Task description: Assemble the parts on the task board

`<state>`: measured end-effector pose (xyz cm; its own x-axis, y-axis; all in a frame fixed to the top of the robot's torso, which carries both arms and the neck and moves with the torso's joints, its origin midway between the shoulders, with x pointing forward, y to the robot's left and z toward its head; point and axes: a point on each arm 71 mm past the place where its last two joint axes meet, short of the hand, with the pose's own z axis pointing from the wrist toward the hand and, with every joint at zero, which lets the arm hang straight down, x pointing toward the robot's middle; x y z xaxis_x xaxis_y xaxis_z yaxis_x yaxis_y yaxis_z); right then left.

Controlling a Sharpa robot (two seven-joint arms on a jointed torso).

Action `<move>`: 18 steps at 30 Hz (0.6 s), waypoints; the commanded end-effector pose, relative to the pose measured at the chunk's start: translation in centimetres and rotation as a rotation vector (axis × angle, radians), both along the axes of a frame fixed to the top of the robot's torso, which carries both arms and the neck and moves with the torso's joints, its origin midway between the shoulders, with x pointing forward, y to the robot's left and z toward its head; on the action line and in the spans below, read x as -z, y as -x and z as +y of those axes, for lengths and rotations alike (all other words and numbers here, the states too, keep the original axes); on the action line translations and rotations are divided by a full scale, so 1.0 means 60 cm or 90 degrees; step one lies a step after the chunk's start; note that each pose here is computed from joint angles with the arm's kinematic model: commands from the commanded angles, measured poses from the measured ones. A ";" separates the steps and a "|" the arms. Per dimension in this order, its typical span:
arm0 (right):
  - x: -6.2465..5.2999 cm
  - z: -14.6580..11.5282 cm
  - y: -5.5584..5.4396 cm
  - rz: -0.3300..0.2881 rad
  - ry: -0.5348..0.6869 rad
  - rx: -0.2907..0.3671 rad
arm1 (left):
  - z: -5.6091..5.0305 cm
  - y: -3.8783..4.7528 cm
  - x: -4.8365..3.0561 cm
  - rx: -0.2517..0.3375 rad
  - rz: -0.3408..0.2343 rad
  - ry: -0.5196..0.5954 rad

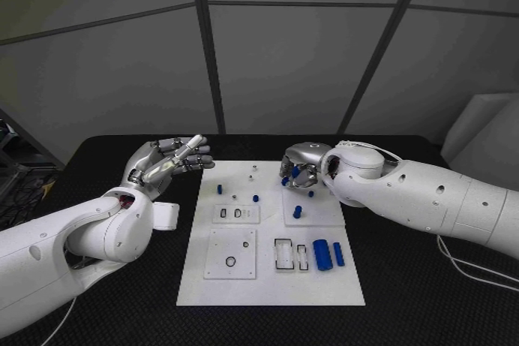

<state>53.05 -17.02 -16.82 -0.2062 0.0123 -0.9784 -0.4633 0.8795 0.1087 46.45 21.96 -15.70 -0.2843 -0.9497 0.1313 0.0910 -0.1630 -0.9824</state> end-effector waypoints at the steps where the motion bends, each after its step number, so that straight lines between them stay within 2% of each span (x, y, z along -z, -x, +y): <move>1: 0.000 -0.001 -0.002 0.001 0.018 0.005 | -0.003 0.000 -0.002 0.010 -0.003 0.003; 9: -0.003 0.001 -0.004 -0.017 0.005 0.003 | -0.001 -0.001 -0.001 0.009 -0.002 0.002; 18: -0.002 0.000 -0.007 -0.018 0.003 0.005 | -0.002 -0.002 0.000 0.011 0.000 0.002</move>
<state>53.43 -17.11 -16.92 -0.1953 0.0050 -0.9807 -0.4538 0.8860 0.0949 46.55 22.02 -15.78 -0.2845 -0.9496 0.1317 0.0866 -0.1623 -0.9829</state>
